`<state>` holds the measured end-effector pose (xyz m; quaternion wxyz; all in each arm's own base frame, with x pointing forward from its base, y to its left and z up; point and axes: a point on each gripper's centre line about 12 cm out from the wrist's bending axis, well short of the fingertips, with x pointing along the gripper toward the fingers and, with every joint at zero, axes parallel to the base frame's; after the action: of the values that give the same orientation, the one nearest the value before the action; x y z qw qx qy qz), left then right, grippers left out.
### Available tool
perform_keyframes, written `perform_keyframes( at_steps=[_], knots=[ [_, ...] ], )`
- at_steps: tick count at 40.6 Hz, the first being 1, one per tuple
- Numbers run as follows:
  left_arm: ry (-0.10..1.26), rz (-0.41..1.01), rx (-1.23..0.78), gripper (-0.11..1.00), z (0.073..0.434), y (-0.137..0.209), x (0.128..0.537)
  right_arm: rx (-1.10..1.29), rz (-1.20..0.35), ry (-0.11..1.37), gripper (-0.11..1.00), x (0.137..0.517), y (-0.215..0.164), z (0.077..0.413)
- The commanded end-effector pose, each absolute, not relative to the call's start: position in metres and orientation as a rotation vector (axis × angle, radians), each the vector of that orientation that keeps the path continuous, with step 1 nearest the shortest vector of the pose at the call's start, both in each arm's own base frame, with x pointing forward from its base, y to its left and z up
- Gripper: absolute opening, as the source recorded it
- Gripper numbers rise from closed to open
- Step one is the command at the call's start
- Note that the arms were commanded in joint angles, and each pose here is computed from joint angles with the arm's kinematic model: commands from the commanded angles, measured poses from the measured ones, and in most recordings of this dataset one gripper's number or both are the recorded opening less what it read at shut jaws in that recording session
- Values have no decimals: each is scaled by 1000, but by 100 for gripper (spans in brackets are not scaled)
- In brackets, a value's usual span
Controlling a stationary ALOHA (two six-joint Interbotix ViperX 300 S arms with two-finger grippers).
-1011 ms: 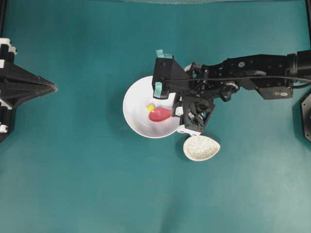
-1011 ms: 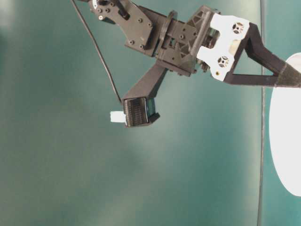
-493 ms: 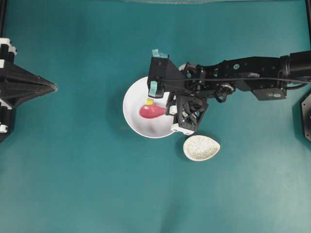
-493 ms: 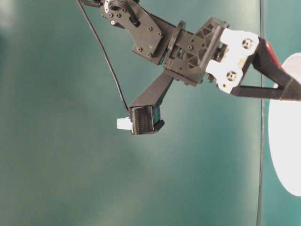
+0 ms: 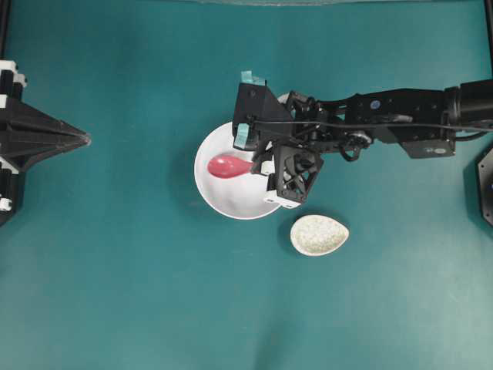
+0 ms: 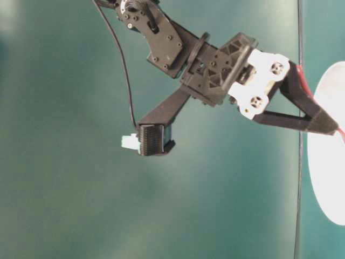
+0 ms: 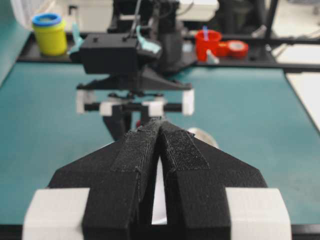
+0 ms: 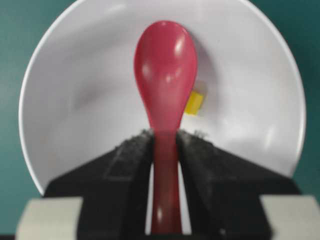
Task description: Scoop the yellow hexagonal prism block from the bowl with a spoon using the right arm.
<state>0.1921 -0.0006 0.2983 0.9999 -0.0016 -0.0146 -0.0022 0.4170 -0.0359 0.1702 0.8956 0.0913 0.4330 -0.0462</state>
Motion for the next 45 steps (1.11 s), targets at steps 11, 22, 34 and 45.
perform_keyframes(
  at_steps=[11,22,34,45],
  knots=[
    [-55,-5,-3,0,309,-1,194,148,-85,759,25,398,-36,250],
    [-55,-5,-3,0,309,-1,194,156,-77,846,25,380,-35,256],
    [-57,-5,-3,0,309,-1,194,162,-73,899,25,375,-33,253],
    [-55,-5,-5,0,309,-1,194,165,-77,935,25,368,-35,251]
  ],
)
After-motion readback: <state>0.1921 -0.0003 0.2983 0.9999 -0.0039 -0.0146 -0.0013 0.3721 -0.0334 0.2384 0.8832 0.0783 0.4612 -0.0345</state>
